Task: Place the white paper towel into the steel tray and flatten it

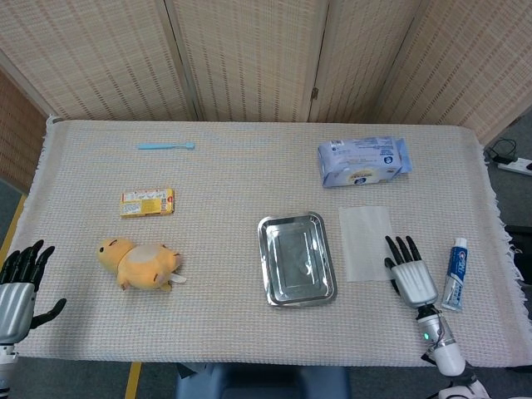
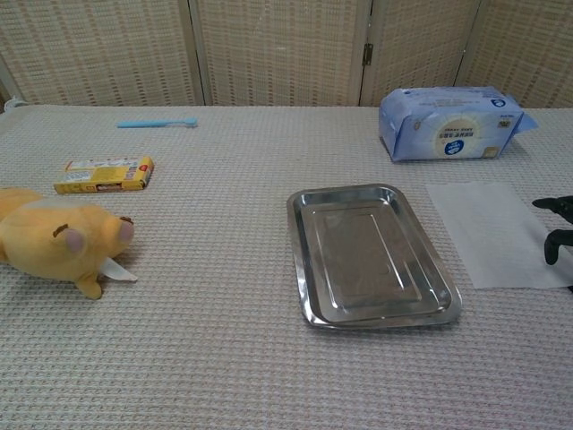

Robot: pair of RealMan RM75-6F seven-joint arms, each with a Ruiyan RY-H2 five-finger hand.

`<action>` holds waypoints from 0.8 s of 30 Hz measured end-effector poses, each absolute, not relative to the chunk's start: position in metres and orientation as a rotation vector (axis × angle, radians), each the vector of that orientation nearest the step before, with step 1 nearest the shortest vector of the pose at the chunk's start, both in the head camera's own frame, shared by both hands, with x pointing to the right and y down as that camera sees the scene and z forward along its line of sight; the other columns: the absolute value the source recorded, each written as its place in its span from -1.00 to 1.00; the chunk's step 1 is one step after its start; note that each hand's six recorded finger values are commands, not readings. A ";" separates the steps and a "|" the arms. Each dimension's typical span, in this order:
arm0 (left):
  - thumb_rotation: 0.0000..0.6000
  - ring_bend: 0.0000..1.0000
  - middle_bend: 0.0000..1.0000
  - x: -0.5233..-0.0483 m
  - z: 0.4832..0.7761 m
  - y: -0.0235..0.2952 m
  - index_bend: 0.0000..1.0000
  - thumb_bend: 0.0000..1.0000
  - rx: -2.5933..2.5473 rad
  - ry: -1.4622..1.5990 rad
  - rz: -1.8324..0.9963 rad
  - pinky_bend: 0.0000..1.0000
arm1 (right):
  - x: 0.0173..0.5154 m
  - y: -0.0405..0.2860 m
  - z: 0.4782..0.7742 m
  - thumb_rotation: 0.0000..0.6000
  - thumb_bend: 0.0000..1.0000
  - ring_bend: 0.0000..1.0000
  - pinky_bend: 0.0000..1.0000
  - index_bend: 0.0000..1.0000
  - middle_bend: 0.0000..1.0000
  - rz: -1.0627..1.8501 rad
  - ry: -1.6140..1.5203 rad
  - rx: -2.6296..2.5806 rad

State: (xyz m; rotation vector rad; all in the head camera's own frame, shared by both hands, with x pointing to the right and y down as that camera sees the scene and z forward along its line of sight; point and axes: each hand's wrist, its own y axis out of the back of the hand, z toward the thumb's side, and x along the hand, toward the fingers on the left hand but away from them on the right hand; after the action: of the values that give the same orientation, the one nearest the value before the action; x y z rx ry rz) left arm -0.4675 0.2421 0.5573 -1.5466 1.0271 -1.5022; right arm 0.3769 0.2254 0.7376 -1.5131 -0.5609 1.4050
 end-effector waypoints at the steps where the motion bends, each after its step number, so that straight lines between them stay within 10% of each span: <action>1: 1.00 -1.00 -0.96 -0.468 0.557 0.242 -0.93 -0.43 -1.546 1.027 -1.503 -1.00 | 0.376 0.225 0.738 1.00 -0.28 -0.89 -1.00 0.00 -0.78 1.399 -0.565 -1.513; 24: 1.00 -1.00 -0.96 -0.467 0.553 0.242 -0.96 -0.37 -1.534 1.028 -1.485 -1.00 | 0.372 0.223 0.737 1.00 0.06 -0.64 -1.00 0.21 -0.62 1.346 -0.585 -1.509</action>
State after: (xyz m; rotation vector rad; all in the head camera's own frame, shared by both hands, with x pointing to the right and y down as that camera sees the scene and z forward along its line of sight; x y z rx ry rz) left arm -0.4674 0.2421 0.5534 -1.5340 1.0278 -1.4849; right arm 0.3717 0.2230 0.7372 -1.5087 -0.5850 1.3465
